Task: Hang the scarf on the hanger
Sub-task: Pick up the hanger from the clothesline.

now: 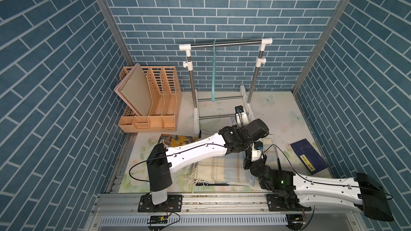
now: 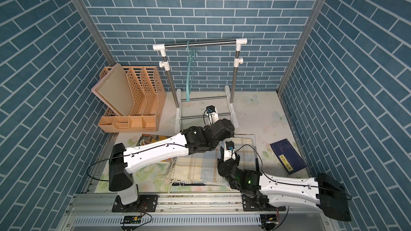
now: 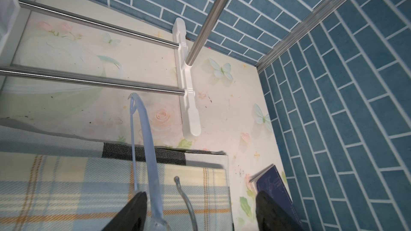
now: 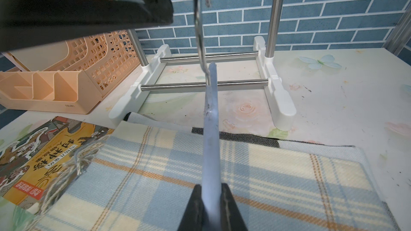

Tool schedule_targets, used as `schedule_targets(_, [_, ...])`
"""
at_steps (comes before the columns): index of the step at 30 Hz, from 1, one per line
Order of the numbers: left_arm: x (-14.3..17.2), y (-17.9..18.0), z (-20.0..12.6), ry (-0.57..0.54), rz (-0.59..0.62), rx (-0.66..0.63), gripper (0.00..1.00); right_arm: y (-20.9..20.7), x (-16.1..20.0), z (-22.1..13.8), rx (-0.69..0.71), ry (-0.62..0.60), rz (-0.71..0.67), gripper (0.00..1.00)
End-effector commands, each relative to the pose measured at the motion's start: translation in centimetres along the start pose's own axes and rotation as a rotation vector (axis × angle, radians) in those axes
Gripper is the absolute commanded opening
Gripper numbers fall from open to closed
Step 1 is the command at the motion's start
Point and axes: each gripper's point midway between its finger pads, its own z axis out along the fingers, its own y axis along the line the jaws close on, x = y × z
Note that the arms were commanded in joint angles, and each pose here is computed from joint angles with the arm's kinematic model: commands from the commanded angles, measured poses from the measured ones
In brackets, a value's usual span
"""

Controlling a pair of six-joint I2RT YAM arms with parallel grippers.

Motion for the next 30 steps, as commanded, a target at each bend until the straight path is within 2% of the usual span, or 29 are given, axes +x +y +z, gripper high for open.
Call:
schedule_targets(1, [-0.1, 0.6, 0.0, 0.006, 0.024, -0.046, 0.75, -0.2, -0.8, -0.1, 0.022, -0.043, -0.005, 0.0])
schedule_targets(5, [0.3, 0.5, 0.7, 0.007, 0.03, -0.046, 0.62, -0.2, -0.7, 0.0, 0.024, -0.042, -0.012, 0.0])
schedule_targets(8, [0.5, 0.4, 1.0, 0.009, 0.033, -0.044, 0.45, -0.2, -0.7, 0.0, 0.022, -0.045, -0.011, 0.0])
schedule_targets(17, [0.3, 0.5, 1.1, 0.002, 0.029, -0.045, 0.01, -0.4, -0.6, -0.2, 0.013, -0.046, -0.008, 0.0])
schedule_targets(24, [-0.1, 0.6, 0.8, -0.012, 0.038, -0.024, 0.0, 0.1, -0.3, -0.3, -0.019, -0.026, -0.011, 0.0])
schedule_targets(25, [-0.1, 0.6, 0.7, -0.013, 0.043, -0.014, 0.0, 0.2, -0.4, -0.3, -0.026, -0.022, -0.01, 0.12])
schedule_targets(27, [-0.2, 0.5, 0.5, -0.017, 0.055, 0.004, 0.0, 0.7, -0.3, -0.4, -0.05, 0.002, -0.011, 0.48])
schedule_targets(28, [-0.3, 0.4, 0.3, -0.021, 0.059, 0.017, 0.0, 1.0, -0.2, -0.5, -0.067, 0.017, -0.015, 0.62])
schedule_targets(29, [-0.3, 0.4, 0.3, -0.021, 0.069, 0.026, 0.0, 1.4, -0.1, -0.5, -0.081, 0.038, -0.028, 0.84])
schedule_targets(30, [-0.4, 0.3, 0.1, -0.024, 0.077, 0.037, 0.0, 1.8, 0.0, -0.6, -0.099, 0.062, -0.04, 0.98])
